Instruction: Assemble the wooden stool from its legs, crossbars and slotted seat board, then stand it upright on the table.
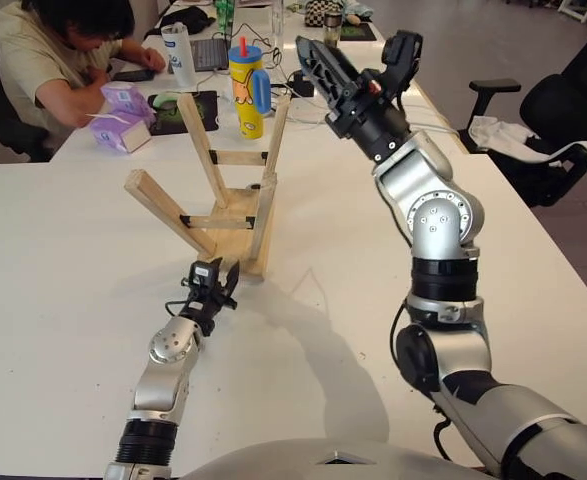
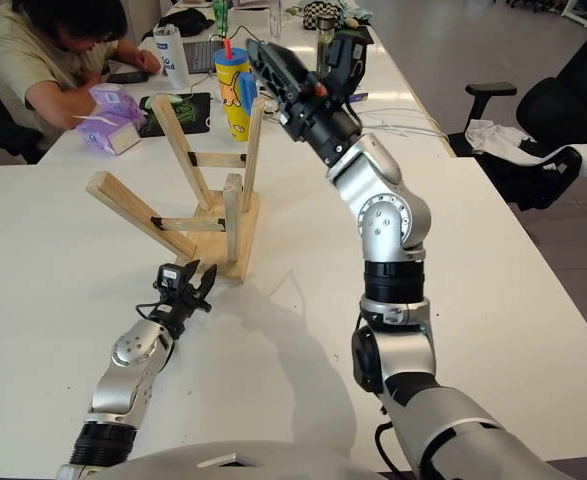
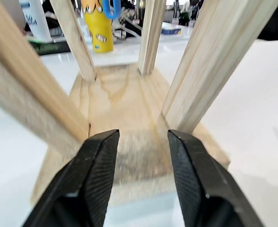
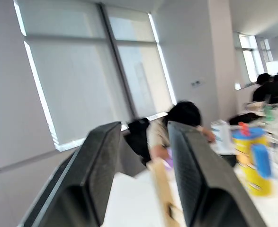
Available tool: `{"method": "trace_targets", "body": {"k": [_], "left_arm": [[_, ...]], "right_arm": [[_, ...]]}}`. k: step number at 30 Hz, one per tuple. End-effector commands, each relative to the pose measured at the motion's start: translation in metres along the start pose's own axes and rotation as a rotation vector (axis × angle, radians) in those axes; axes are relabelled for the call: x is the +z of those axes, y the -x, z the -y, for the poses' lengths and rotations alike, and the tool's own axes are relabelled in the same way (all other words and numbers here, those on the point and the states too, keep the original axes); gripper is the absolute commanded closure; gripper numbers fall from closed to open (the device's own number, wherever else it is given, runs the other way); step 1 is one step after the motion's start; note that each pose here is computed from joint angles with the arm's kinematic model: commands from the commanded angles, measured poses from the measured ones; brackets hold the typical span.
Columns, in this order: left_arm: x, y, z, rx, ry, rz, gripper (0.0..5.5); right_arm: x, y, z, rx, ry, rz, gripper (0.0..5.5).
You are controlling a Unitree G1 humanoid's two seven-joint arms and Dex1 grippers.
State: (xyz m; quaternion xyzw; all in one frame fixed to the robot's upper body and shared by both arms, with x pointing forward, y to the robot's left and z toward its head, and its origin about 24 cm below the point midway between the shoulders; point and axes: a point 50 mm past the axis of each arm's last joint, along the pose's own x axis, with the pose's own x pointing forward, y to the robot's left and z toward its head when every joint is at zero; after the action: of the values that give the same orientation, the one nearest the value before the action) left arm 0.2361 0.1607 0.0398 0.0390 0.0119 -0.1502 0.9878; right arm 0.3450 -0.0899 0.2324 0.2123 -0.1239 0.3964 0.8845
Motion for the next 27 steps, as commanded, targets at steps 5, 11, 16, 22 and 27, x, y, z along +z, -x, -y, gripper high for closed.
{"method": "trace_targets", "body": {"k": [5, 11, 16, 22, 27], "left_arm": [[0.004, 0.044, -0.015, 0.056, -0.096, 0.059, 3.58], [-0.02, 0.046, -0.037, 0.207, -0.141, -0.128, 3.58], [-0.043, 0.041, -0.054, 0.294, -0.176, -0.314, 3.58], [-0.057, 0.036, -0.054, 0.336, -0.139, -0.416, 3.58], [-0.053, 0.021, -0.048, 0.292, -0.138, -0.391, 3.58]], "right_arm": [[-0.074, 0.005, 0.023, 0.054, 0.289, -0.256, 3.65], [-0.102, 0.001, 0.004, 0.267, 0.339, -0.322, 3.65], [-0.133, 0.01, -0.027, 0.507, 0.318, -0.462, 3.65], [-0.152, 0.016, -0.055, 0.572, 0.263, -0.477, 3.65], [-0.161, 0.018, -0.078, 0.593, 0.241, -0.46, 3.65]]}}
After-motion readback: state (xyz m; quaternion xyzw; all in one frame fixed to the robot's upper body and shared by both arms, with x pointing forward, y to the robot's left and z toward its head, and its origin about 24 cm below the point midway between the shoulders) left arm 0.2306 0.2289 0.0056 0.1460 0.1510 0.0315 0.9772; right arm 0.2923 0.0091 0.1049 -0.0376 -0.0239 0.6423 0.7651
